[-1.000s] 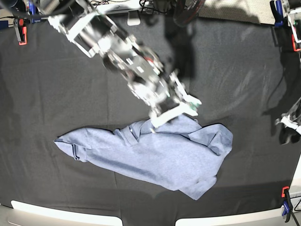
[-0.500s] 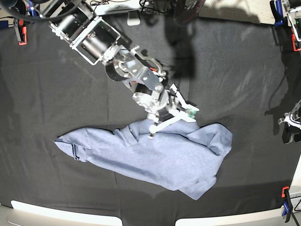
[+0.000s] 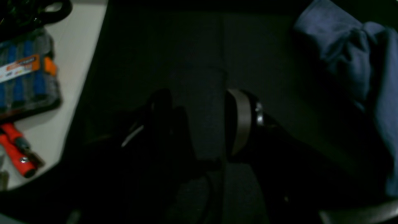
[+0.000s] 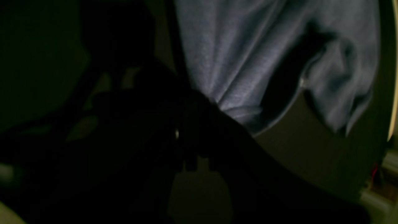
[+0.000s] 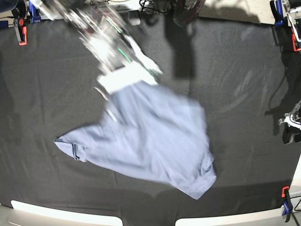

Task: Layout the t-shirt on the table in an organized manner, then fold the t-shirt properly
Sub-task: 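Drag the grasped edge away from the shirt body with the right gripper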

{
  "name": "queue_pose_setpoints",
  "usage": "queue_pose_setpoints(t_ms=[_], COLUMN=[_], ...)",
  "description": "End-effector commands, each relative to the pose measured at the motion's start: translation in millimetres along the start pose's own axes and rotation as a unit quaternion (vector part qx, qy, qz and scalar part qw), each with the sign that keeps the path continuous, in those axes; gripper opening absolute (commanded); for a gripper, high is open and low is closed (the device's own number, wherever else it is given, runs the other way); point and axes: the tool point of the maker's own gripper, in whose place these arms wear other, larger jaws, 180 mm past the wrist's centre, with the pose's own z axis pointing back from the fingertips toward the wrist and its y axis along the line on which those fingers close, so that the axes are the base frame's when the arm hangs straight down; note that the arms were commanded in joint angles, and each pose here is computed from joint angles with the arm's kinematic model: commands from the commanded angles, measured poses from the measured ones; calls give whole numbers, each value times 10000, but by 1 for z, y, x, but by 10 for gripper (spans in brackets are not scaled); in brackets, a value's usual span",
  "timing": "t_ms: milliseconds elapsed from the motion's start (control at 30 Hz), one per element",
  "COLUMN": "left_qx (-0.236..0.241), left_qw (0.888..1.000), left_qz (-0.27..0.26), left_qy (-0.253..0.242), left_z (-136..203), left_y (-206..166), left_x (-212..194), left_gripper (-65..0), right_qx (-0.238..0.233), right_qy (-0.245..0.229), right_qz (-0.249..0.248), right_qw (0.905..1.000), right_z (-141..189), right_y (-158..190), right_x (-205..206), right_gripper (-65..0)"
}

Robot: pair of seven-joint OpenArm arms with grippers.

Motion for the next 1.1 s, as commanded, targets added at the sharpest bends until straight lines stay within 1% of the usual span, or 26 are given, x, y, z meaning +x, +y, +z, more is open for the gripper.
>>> queue_pose_setpoints(t_ms=[0,100,200,333,433,500,600,700,800,867,967,1067], left_qx=[33,4,-163,-586,-918,-1309,-1922,-2315,-2710,-2940,-3077,-3212], left_qw=[9994,9994,9992,9979,9950,9898,9776,9647,9511,9443,9418,9362], left_qz=[-116,-62,116,171,370,559,825,1156,1268,1150,660,323], left_qy=[-336,-344,-333,-236,-130,-18,248,489,770,930,1179,1392], left_z=[3,3,3,4,6,11,19,21,21,19,15,15], left_y=[6,3,-2,-18,-29,-44,-75,-109,-152,-178,-203,-222], left_x=[26,25,25,21,15,6,-17,-45,-70,-81,-97,-109], left_gripper=[-399,-399,-399,-399,-399,-399,-399,-398,-398,-398,-394,-394], right_qx=[-262,-483,-623,-797,-1024,-1162,-1389,-1563,-1586,-1585,-1586,-1589], right_qy=[42,449,952,1648,1991,2096,2192,2244,2255,2256,2256,2256], right_qz=[4,-47,-54,-17,-77,-162,-217,-264,-273,-273,-272,-273], right_qw=[9996,9978,9935,9831,9746,9707,9655,9615,9609,9609,9608,9608], right_z=[12,35,52,73,86,91,97,101,102,102,102,102], right_y=[-14,-25,-34,-47,-63,-73,-88,-99,-101,-101,-101,-101], right_x=[-11,-53,-95,-148,-173,-181,-188,-193,-194,-194,-194,-194], right_gripper=[-650,-650,-650,-650,-650,-650,-650,-650,-650,-650,-650,-650])
